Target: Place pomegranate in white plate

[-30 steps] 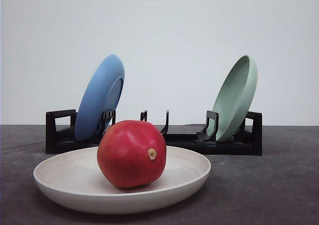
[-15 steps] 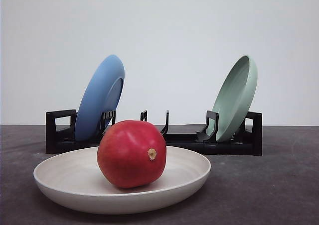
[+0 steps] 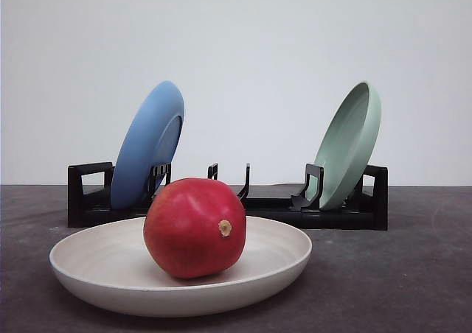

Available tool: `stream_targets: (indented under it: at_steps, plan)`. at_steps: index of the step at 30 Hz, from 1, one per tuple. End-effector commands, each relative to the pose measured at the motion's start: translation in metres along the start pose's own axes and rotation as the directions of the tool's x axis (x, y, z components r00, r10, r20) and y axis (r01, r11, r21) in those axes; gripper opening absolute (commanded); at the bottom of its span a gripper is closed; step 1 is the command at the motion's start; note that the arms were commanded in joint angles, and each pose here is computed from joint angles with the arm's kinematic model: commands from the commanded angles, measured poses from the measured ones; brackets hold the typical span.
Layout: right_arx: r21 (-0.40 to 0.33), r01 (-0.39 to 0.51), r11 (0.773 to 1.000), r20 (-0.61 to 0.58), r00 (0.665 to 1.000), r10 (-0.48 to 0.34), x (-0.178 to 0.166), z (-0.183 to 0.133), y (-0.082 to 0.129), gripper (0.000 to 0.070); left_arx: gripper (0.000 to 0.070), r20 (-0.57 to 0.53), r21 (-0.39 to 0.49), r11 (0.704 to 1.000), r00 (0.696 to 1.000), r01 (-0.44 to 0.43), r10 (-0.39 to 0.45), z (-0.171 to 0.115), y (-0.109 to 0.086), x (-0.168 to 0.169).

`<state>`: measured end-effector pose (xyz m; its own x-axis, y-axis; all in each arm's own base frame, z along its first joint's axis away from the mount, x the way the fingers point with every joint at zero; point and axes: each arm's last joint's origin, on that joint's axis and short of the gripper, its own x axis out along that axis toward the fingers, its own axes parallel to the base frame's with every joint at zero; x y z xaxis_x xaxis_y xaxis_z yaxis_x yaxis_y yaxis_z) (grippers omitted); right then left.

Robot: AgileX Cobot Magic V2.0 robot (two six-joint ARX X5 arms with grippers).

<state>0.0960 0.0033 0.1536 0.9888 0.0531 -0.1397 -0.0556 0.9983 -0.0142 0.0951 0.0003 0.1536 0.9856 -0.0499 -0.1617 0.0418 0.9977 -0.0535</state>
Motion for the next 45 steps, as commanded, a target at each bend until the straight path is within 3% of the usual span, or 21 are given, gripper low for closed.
stream_targets:
  at_steps: [1, 45]
  plan:
    - [0.014, 0.001, 1.000, 0.005, 1.000, -0.001, 0.0004, -0.0005, 0.0000, 0.0015, 0.0000, -0.012, 0.004, 1.000, 1.000, -0.007, 0.007, -0.0038, 0.0005, 0.0011]
    - [0.014, 0.001, 1.000, 0.005, 1.000, -0.001, 0.0004, -0.0005, 0.0000, 0.0015, 0.0000, -0.012, 0.004, 1.000, 1.000, -0.007, 0.007, -0.0038, 0.0005, 0.0011]
